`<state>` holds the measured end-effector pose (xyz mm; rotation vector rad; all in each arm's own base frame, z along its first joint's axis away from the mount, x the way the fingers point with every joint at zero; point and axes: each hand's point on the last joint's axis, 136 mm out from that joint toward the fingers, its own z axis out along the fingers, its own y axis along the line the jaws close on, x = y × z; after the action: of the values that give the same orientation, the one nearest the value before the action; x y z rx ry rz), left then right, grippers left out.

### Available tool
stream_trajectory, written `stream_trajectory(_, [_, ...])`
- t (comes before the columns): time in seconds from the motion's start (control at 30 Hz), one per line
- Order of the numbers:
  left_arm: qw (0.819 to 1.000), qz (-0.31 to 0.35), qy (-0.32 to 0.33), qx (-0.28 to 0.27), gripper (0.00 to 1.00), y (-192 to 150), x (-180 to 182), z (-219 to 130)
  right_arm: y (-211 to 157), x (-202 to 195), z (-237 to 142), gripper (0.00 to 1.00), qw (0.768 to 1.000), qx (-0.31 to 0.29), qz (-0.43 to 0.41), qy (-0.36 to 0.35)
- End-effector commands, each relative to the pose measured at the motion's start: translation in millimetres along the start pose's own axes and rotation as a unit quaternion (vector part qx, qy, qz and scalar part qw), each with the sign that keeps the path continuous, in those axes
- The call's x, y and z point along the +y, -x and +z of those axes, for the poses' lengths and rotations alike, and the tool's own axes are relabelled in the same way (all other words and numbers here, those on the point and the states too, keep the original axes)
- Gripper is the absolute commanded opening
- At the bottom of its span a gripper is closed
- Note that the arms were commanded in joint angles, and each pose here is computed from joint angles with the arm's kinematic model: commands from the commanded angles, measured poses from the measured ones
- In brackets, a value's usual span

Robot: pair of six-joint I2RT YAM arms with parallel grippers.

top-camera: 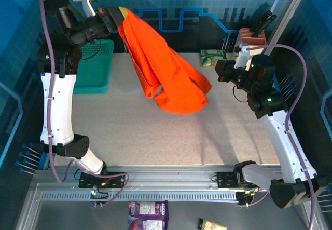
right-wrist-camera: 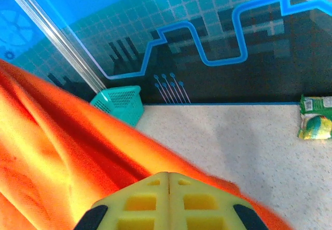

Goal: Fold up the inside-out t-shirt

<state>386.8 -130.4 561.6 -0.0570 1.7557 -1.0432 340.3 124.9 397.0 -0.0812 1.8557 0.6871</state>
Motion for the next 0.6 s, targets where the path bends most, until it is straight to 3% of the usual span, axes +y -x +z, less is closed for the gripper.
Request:
stream_trajectory(0.0, [0.982,-0.007,0.183,0.055,0.0,-44.4,104.3,14.0,-29.2,-9.1,2.6,0.04,0.998,0.051,-0.001,-0.02])
stream_trajectory(0.13, [0.943,-0.027,0.299,0.14,0.0,-118.9,204.2,19.7,-80.2,-15.5,17.0,0.1,0.991,0.135,0.015,-0.02])
stream_trajectory(0.27, [0.913,-0.081,0.354,0.184,0.0,-175.1,278.6,9.1,-155.5,-8.3,34.8,0.16,0.969,0.246,-0.001,-0.021])
stream_trajectory(0.4, [0.895,-0.103,0.386,0.2,0.0,-199.8,316.1,-7.7,-237.3,10.9,46.5,0.27,0.937,0.347,-0.038,-0.021])
stream_trajectory(0.57, [0.888,-0.117,0.396,0.2,0.0,-206.1,331.0,-21.6,-330.9,32.2,50.5,0.39,0.887,0.447,-0.105,-0.053])
